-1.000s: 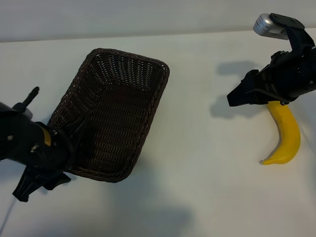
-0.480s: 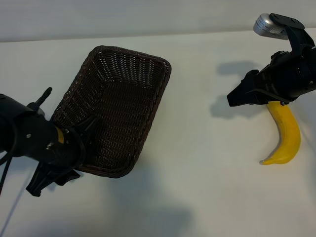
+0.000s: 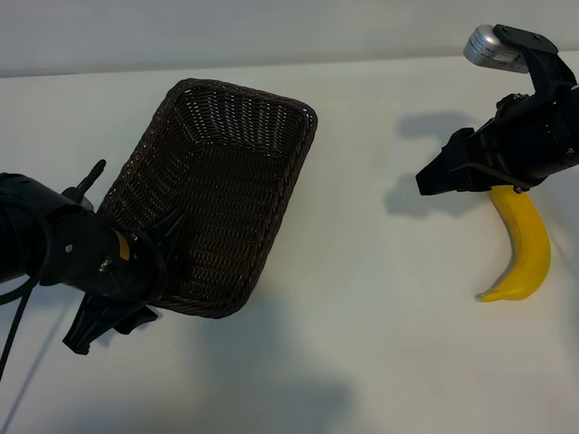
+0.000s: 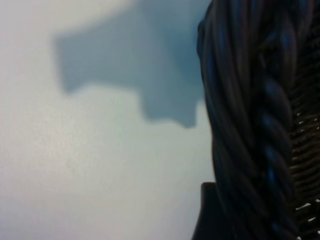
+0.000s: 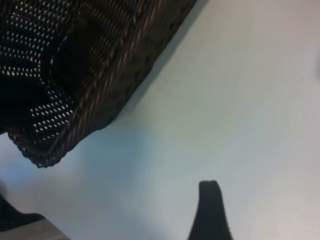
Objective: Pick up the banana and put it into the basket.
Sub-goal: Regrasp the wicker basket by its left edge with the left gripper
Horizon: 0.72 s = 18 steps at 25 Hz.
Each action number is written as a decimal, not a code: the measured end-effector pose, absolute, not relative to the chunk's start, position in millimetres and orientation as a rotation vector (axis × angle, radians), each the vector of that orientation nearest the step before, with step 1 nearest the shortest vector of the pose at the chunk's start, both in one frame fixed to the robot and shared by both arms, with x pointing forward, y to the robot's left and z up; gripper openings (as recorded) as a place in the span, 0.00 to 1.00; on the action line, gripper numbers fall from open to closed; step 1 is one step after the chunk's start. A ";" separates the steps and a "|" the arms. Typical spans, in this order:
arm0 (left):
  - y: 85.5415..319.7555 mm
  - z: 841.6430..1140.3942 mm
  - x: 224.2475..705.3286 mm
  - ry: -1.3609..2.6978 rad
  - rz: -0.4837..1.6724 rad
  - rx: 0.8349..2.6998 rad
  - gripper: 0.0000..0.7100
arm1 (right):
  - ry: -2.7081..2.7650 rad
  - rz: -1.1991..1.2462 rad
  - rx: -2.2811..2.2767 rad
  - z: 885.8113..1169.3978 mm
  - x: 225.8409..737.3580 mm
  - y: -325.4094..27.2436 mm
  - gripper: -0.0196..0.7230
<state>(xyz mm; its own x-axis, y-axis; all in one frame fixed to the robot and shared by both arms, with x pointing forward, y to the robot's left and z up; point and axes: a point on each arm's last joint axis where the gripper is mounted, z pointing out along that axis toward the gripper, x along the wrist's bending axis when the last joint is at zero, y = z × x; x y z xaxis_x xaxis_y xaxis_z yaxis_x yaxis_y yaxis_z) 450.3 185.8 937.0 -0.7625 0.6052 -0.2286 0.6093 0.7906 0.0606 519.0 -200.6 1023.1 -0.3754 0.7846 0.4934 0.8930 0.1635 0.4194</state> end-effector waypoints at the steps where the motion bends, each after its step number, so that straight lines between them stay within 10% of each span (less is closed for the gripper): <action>1: 185.9 936.0 450.7 2.749 -0.020 0.944 0.75 | -2.268 -1.003 -1.653 1023.1 519.0 -200.6 0.75; 10: 187.2 926.7 457.4 2.780 0.034 0.816 0.65 | -2.268 -1.003 -1.653 1023.1 519.0 -200.6 0.75; 18: 188.0 927.3 459.9 2.775 0.044 0.742 0.26 | -2.269 -1.002 -1.653 1023.0 519.0 -200.7 0.75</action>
